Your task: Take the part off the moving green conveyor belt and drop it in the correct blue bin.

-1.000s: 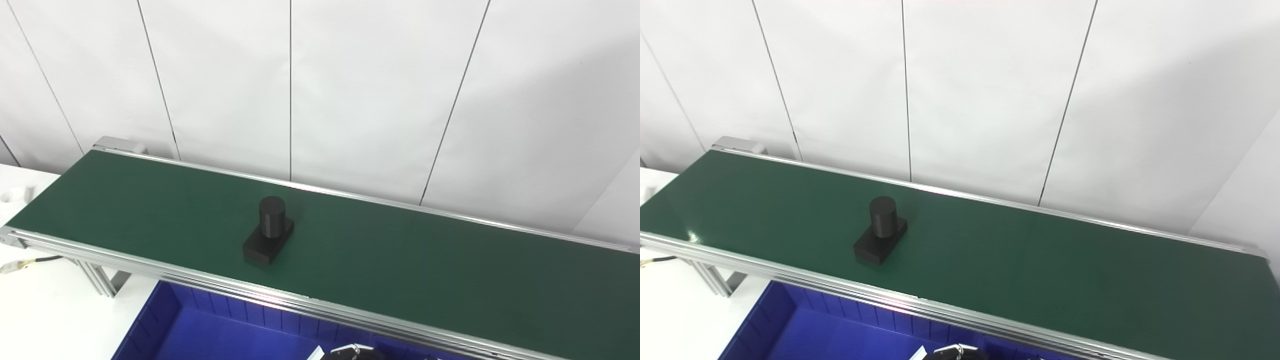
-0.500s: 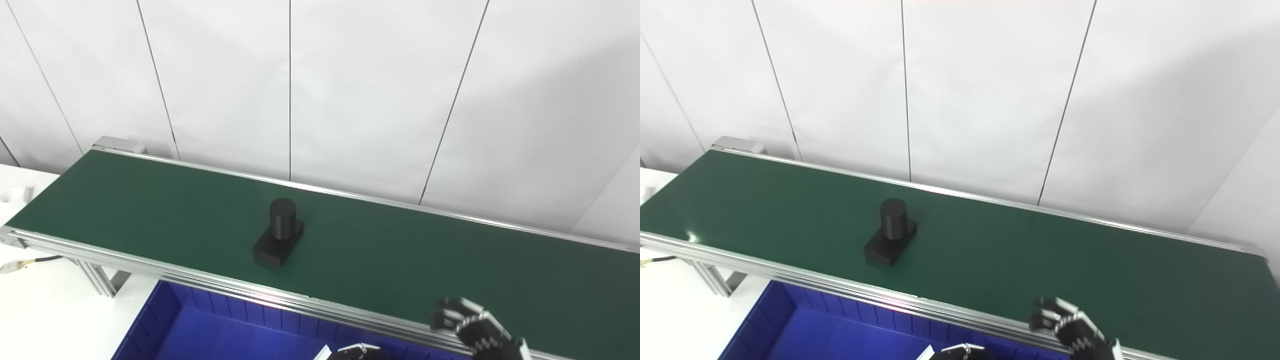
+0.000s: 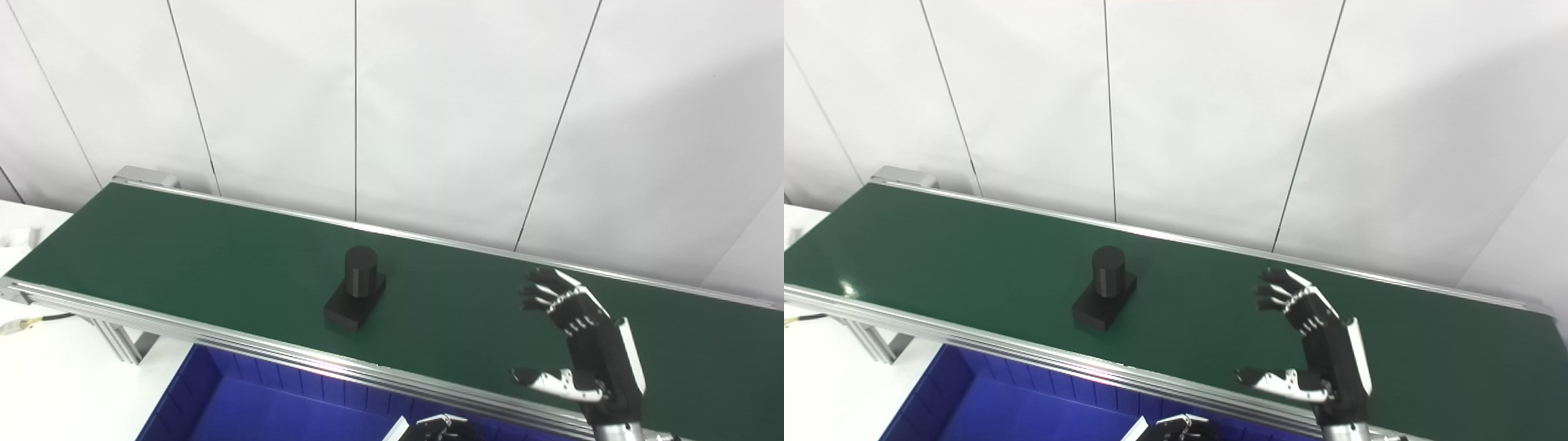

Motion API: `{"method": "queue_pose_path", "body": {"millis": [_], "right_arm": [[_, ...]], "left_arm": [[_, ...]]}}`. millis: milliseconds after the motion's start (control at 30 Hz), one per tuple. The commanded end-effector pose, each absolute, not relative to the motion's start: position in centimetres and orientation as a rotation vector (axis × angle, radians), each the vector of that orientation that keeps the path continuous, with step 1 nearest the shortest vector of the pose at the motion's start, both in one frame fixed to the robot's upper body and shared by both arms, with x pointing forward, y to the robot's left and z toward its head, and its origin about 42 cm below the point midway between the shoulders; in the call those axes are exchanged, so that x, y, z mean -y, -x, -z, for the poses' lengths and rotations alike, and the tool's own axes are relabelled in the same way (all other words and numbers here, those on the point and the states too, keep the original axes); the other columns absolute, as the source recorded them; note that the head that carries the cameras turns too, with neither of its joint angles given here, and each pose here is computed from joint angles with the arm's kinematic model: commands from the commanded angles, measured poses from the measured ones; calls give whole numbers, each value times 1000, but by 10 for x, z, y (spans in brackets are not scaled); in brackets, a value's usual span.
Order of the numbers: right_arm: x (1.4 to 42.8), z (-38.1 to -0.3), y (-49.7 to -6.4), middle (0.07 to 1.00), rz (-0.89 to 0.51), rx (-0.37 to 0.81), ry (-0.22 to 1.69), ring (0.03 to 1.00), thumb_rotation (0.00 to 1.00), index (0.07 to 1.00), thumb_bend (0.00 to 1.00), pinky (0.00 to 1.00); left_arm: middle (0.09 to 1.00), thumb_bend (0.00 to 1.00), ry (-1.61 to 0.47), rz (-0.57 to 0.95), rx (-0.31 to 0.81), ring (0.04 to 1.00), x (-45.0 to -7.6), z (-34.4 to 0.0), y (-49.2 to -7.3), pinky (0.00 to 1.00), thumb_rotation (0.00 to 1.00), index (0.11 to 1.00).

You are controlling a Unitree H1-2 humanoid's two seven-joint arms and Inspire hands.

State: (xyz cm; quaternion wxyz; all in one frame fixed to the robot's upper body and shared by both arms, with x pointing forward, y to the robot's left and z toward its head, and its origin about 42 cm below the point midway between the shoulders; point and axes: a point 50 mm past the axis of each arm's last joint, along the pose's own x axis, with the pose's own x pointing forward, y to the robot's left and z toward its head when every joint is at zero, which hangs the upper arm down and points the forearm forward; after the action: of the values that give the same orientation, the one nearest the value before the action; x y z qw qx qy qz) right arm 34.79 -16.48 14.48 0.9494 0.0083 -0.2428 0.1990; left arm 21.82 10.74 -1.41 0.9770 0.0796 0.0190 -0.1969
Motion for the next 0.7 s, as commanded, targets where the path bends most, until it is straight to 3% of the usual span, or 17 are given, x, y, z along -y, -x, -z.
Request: {"method": "queue_pose_path", "body": {"millis": [0, 367, 667], "right_arm": [[154, -164, -363, 790, -407, 558, -14, 726, 155, 780, 912, 623], [136, -156, -404, 787, -372, 467, 36, 709, 207, 784, 952, 637], [125, -154, -435, 847, -367, 403, 129, 717, 206, 819, 957, 647]], "left_arm": [[752, 967, -138, 394, 10, 716, -101, 6, -225, 638, 95, 724], [743, 959, -149, 395, 17, 710, -102, 6, -225, 631, 96, 724], [742, 959, -151, 396, 20, 716, -104, 5, -223, 635, 100, 723]]}}
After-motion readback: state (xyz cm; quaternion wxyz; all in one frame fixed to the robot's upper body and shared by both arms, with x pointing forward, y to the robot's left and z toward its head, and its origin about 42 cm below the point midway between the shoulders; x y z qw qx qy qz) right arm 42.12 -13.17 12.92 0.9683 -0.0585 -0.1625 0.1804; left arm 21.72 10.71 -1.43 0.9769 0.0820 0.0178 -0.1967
